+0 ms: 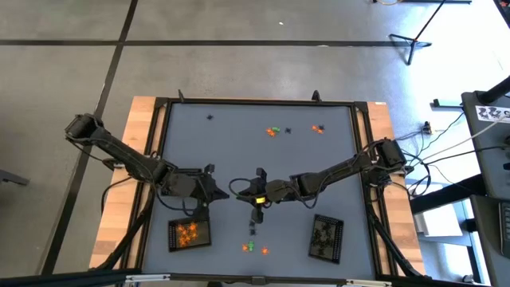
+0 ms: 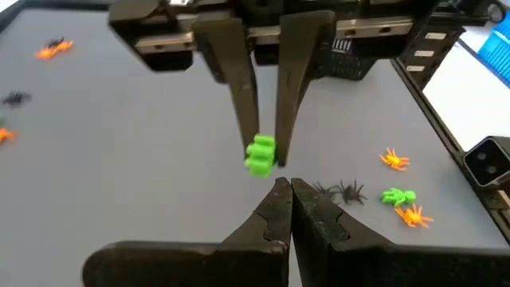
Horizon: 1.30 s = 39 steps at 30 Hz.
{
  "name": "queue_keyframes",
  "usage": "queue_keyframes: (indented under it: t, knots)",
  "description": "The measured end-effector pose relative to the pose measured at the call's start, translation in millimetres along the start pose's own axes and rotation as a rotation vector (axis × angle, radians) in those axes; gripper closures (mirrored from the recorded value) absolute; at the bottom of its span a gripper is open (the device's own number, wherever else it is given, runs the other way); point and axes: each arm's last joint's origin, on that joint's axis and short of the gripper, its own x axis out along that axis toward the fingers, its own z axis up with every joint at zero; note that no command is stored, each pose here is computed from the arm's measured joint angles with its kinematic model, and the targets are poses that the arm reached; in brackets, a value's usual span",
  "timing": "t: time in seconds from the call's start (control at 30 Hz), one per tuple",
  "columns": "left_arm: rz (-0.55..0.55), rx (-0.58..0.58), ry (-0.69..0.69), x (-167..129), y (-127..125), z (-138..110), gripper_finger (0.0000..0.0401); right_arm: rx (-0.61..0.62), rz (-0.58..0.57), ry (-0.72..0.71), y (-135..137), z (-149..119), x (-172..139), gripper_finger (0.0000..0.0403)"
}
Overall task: Sort Halloween decoration
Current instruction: Put the green skeleton toy into the top black bin
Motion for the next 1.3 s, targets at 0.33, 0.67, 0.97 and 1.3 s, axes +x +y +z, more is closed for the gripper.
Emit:
queue_keyframes:
  t: [0.33,0.67,0.97,1.3]
  knots:
    - [0.053,-0.014,0.004,11.8,10.5,-0.7,0.0384,0.000,0.000,0.001,0.0,-0.1,0.0,0.0370]
    - [0.010,-0.028,-0.009,12.6,11.4,2.1,0.0278,-0.002,-0.002,0.005,-0.2,-0.6,0.0,0.0370]
    - [-0.042,-0.037,-0.049,12.6,7.4,6.0,0.0264,-0.002,-0.002,0.005,-0.1,-0.6,0.0,0.0370]
    - [0.065,-0.013,0.018,37.6,7.8,-12.4,0.0263,-0.001,-0.003,0.004,-0.2,-0.5,0.0,0.0370]
